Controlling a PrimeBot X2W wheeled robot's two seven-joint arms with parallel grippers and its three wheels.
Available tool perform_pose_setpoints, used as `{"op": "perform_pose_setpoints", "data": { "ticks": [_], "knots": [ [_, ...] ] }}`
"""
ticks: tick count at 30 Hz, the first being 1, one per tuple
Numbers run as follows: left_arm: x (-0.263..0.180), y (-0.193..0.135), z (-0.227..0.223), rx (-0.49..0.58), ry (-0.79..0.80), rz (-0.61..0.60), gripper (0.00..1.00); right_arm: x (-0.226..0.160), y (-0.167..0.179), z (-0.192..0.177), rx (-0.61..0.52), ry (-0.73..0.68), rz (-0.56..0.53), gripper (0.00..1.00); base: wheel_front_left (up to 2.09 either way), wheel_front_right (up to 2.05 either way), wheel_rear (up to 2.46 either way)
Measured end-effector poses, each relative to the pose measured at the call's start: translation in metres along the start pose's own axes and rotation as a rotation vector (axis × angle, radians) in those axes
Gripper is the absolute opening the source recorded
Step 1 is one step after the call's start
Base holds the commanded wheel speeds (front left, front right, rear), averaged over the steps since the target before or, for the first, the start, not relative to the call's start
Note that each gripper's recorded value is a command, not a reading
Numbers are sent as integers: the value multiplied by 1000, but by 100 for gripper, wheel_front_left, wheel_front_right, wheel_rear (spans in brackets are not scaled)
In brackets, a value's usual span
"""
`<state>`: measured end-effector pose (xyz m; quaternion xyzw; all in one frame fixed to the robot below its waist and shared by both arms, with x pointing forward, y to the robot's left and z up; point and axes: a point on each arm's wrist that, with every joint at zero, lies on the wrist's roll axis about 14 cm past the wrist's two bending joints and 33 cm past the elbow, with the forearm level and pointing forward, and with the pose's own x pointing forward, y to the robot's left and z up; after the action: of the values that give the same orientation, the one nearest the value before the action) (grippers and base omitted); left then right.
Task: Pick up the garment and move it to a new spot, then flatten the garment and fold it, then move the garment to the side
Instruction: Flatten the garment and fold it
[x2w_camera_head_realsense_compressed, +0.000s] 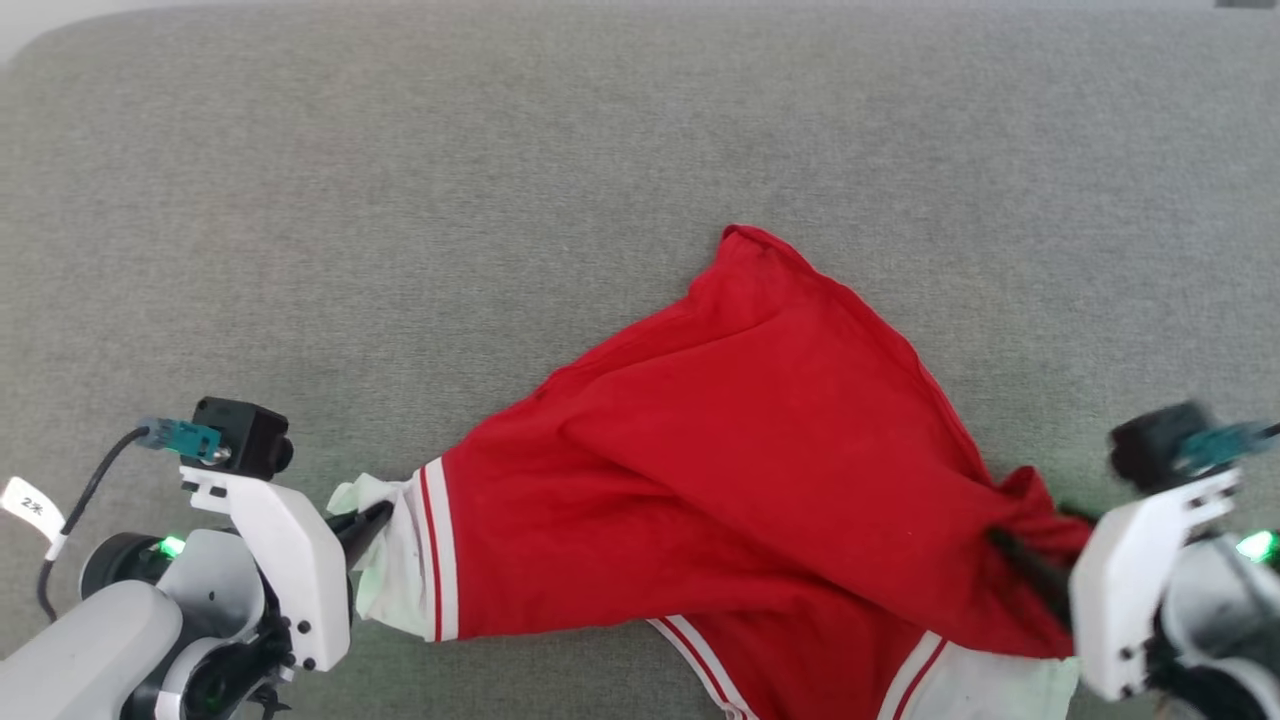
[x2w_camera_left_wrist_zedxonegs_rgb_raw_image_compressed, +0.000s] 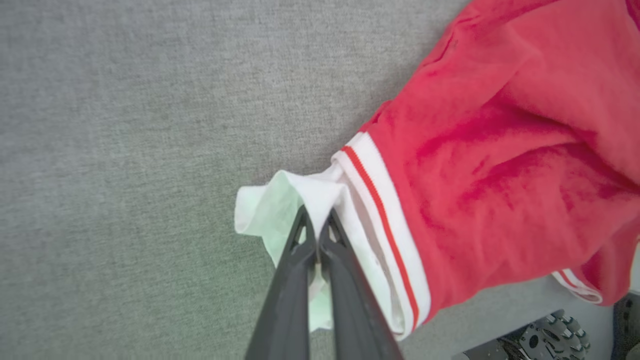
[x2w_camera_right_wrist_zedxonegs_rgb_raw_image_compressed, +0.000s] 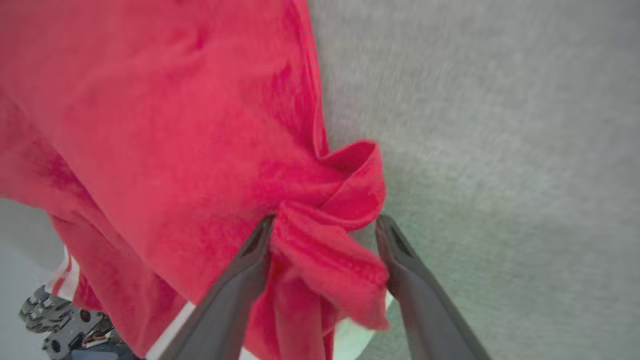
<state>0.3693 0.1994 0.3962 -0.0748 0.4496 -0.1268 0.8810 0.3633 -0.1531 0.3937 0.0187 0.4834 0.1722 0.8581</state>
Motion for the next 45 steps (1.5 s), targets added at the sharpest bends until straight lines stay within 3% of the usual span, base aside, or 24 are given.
{"op": "perform_pose_setpoints", "data": {
  "ticks": [9,17,25,29,35,36,37,45],
  "knots": [
    [-5,-3,-5,-19,-13,-7,0,-37,20,94,-170,-290,11,100,0,0,0],
    [-6,-4,-2,-19,-36,-16,0,4,57,155,-318,-400,106,100,0,0,0],
    [-6,3,-6,-54,-45,-1,0,80,77,168,-409,-254,169,100,0,0,0],
    [-4,11,-12,-77,-35,14,0,122,84,146,-476,-45,183,100,0,0,0],
    [-1,19,-18,-98,-24,30,0,140,86,133,-550,159,181,100,0,0,0],
    [0,20,-19,-101,-21,33,0,140,86,132,-543,184,185,38,0,0,0],
    [0,21,-19,-104,-19,34,0,139,85,132,-542,199,183,0,0,0,0],
    [-10,40,31,-23,-72,67,0,124,69,155,-446,115,176,0,0,0,0]
  ]
}}
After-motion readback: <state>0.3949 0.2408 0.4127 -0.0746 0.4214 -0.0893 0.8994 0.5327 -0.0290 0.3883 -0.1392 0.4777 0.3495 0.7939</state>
